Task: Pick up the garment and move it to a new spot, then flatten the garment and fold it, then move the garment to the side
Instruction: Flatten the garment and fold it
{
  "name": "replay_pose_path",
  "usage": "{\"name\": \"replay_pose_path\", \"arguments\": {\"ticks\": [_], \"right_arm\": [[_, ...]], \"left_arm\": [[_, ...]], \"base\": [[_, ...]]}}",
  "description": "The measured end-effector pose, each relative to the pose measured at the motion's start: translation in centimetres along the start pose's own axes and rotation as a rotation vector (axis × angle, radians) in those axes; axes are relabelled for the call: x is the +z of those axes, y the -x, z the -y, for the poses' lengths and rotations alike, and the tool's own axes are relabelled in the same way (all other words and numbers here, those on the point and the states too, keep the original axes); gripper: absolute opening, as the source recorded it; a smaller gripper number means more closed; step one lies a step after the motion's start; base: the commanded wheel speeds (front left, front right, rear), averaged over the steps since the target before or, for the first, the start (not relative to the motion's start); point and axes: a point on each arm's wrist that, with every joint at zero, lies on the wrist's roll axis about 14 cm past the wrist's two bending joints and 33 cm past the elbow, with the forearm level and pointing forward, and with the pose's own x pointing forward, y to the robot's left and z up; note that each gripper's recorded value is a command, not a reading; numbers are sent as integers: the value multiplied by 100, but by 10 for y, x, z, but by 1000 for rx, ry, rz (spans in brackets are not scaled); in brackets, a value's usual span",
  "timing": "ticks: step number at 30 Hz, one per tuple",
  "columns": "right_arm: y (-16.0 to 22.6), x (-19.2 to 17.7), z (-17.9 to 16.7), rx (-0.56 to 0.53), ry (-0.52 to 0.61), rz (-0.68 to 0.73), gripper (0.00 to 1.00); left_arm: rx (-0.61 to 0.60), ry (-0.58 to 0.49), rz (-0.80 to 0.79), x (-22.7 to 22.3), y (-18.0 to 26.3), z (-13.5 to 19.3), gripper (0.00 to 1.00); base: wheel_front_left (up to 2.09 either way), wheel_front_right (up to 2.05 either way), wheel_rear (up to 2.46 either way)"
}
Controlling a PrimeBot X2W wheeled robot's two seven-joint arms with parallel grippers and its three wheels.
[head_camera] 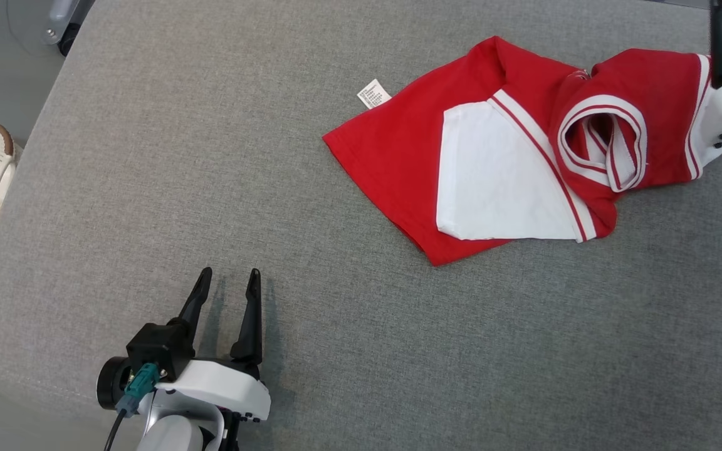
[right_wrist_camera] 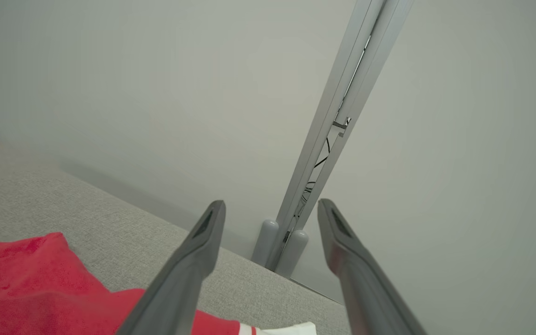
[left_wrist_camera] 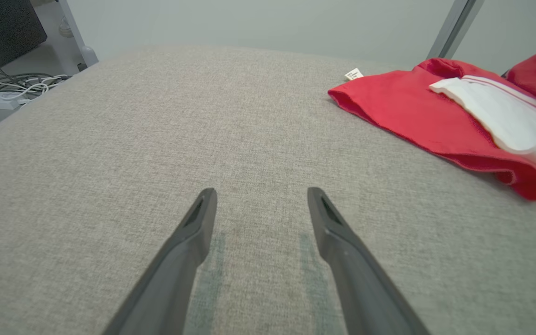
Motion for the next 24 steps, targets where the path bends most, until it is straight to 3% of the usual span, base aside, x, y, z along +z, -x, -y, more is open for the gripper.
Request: {"name": "replay_pose_path", "arguments": {"ticks": [12, 24], "right_arm": [[55, 27, -81, 147, -202, 83, 100], [117, 8, -180, 374, -327, -26, 100]], "left_arm": [[-36, 7, 57, 17, 6, 10, 100], [-73, 13, 92, 26, 15, 19, 100]], "base": [[0, 0, 0], [0, 0, 0]]}}
